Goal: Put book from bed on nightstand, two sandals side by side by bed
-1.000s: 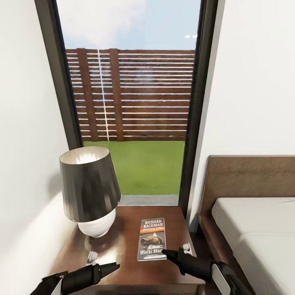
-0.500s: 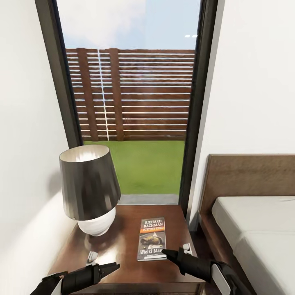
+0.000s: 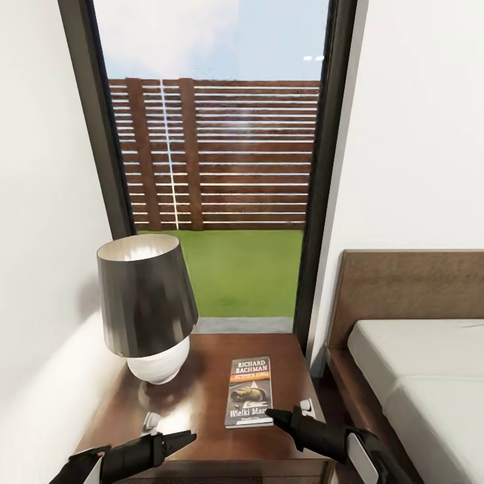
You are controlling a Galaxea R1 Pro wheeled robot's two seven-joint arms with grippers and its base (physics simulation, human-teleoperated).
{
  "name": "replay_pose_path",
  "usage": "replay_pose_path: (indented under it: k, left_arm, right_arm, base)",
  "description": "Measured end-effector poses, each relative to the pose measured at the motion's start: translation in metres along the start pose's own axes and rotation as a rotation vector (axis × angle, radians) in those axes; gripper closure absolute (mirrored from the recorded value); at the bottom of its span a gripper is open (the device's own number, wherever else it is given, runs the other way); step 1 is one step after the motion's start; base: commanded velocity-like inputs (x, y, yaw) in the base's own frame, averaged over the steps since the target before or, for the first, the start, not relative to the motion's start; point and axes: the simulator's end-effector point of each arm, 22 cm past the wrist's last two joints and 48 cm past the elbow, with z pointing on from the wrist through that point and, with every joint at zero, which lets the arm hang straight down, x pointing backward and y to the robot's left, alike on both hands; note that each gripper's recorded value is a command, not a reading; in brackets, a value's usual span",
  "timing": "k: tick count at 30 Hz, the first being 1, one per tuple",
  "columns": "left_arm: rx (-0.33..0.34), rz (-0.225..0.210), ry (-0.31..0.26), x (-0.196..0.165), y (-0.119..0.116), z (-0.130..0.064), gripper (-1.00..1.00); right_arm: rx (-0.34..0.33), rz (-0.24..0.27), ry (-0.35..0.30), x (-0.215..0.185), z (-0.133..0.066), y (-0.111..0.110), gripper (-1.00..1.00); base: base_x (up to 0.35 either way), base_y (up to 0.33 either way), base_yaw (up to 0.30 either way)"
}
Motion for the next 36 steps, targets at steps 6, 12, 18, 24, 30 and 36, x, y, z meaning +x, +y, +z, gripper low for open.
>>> replay_pose_path:
  k: [6,12,18,24,30,36]
  left_arm:
    - [-0.001,0.001,0.0,0.0,0.0,0.0,-1.0]
    - [-0.001,0.001,0.0,0.0,0.0,-0.001,-1.0]
    - [-0.001,0.002,0.0,0.0,0.0,-0.001,-1.0]
    - [-0.001,0.001,0.0,0.0,0.0,-0.001,-1.0]
    - [0.0,0.001,0.0,0.0,0.0,-0.001,-1.0]
    - [-0.001,0.001,0.0,0.008,0.008,0.0,-1.0]
  right_arm:
    - [0.0,-0.001,0.001,0.0,0.0,0.0,1.0]
    - [-0.001,0.0,0.0,0.0,0.0,0.0,1.0]
    - [-0.001,-0.001,0.0,0.0,0.0,0.0,1.0]
    - [-0.001,-0.001,-0.001,0.0,0.0,0.0,1.0]
    - [-0.001,0.0,0.0,0.0,0.0,0.0,1.0]
    - [0.001,-0.002,0.0,0.004,0.002,-0.011,1.0]
  base:
    - [0.068,0.0,0.0]
    - [0.134,0.0,0.0]
    - [0.106,0.019,0.0]
    - [0.1,0.019,0.0]
    - [0.005,0.001,0.0]
    - [0.0,0.0,0.0]
